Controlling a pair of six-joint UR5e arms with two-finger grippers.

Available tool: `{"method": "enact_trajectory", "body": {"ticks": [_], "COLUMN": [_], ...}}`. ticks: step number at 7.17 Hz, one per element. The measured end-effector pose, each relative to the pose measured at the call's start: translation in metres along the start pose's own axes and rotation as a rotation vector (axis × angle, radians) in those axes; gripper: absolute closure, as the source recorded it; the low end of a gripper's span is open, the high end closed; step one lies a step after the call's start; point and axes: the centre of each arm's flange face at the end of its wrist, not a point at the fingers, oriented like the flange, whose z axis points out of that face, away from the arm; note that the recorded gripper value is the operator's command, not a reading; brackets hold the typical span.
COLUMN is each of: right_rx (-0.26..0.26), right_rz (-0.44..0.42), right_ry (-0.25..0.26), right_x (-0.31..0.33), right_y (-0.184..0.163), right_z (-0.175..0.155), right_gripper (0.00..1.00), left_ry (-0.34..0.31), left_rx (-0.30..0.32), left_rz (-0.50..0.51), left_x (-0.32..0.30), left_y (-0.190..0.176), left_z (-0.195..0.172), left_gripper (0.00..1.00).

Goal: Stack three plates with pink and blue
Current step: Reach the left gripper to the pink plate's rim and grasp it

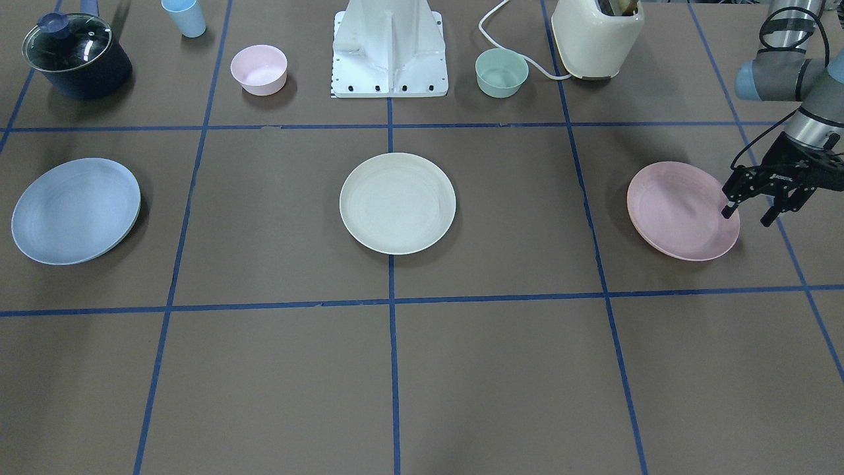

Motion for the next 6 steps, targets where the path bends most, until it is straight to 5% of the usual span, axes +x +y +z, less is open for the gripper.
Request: {"method": "enact_trajectory", "body": {"ticks": [1,4,6], "right_rx": [0.0,-0.001,-0.002], "right_rz": [0.0,0.001,0.003], "right_ry": [0.0,0.0,0.0], "right_x": [0.0,0.0,0.001], "right_y": [0.0,0.001,0.001], "right_z": [0.0,0.0,0.0], "right_gripper": [0.0,0.0,0.0], "left_ry": [0.007,0.012,0.085], "left_rx": [-0.01,-0.018,-0.03], "left_rz": [0.009,0.025,0.038], "left_x": [0.004,0.007,0.03], "left_y": [0.004,0.008,-0.005], "left_z": [0.004,0.006,-0.007], "left_gripper": [0.97,1.0,1.0]}}
